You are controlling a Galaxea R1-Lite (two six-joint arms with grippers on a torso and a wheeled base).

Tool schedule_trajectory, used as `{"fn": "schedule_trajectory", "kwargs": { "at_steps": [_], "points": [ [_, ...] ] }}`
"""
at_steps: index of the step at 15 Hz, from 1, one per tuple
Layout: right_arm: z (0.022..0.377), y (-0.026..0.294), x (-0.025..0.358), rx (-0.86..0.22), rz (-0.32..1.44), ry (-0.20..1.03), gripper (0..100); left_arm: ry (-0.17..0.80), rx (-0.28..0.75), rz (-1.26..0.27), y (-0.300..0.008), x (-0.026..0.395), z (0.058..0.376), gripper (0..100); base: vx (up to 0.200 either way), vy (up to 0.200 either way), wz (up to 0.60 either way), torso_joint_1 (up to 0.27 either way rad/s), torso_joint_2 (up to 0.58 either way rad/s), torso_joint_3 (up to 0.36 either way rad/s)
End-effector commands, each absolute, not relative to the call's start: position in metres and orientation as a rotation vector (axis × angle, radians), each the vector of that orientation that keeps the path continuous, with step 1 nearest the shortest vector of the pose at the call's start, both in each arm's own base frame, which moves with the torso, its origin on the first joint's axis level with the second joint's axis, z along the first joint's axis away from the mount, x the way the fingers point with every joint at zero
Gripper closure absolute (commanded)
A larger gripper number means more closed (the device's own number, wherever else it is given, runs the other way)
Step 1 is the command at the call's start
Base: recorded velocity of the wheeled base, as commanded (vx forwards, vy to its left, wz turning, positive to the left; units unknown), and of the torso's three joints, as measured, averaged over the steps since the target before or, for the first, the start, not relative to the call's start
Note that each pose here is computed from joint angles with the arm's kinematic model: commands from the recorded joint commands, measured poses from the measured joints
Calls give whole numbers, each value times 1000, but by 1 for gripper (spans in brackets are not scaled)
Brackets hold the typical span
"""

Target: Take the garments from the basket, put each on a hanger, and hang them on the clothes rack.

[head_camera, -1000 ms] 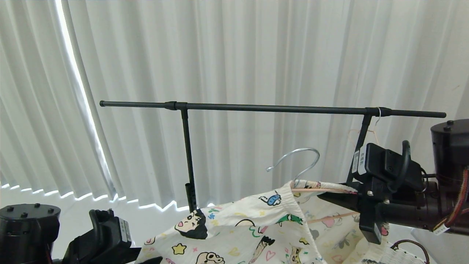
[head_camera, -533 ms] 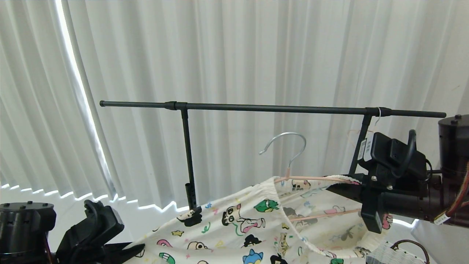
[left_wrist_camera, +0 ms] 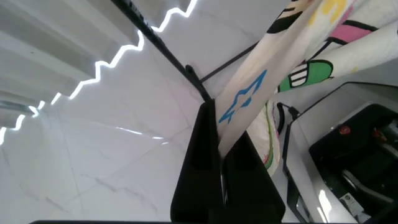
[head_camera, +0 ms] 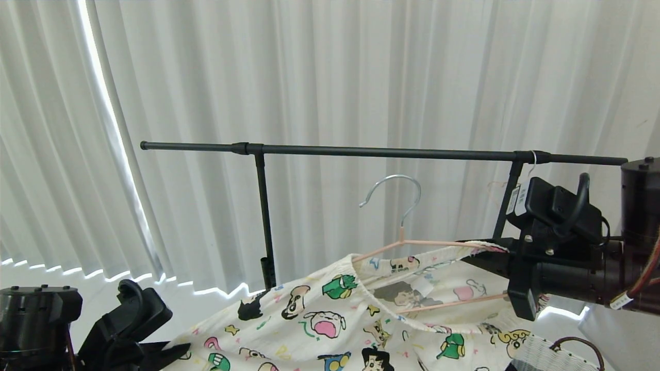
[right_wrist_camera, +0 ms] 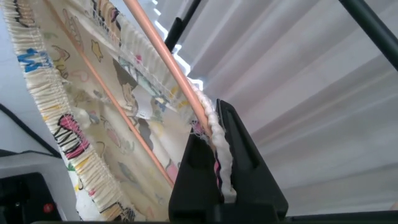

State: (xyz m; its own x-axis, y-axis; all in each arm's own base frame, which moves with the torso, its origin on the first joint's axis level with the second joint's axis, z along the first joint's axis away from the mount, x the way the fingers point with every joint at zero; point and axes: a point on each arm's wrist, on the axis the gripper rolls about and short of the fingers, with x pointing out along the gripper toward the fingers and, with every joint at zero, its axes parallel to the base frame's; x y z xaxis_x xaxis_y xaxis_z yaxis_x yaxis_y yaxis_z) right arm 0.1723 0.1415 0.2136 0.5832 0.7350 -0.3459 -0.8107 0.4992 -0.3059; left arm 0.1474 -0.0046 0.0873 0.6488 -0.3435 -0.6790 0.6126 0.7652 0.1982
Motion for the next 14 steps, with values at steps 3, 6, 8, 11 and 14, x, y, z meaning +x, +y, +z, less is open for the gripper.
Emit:
{"fn": "schedule_trajectory", "kwargs": {
  "at_steps": [3, 6, 8, 11, 14],
  "points": [
    [216, 142, 173, -444, 935, 181, 100, 634, 449, -565, -6, 144, 92, 100, 0, 0, 0, 0, 0, 0],
    [215, 142, 173, -444, 934, 185, 100, 561, 443, -605, -9, 138, 100, 0, 0, 0, 0, 0, 0, 0],
    [214, 142, 173, -444, 931, 187, 100, 525, 432, -635, -9, 137, 103, 0, 0, 0, 0, 0, 0, 0],
    [214, 134, 179, -438, 887, 196, 100, 490, 359, -603, -9, 131, 112, 0, 0, 0, 0, 0, 0, 0],
    [213, 123, 187, -439, 808, 220, 100, 439, 231, -527, -7, 120, 125, 0, 0, 0, 0, 0, 0, 0]
  ]
}}
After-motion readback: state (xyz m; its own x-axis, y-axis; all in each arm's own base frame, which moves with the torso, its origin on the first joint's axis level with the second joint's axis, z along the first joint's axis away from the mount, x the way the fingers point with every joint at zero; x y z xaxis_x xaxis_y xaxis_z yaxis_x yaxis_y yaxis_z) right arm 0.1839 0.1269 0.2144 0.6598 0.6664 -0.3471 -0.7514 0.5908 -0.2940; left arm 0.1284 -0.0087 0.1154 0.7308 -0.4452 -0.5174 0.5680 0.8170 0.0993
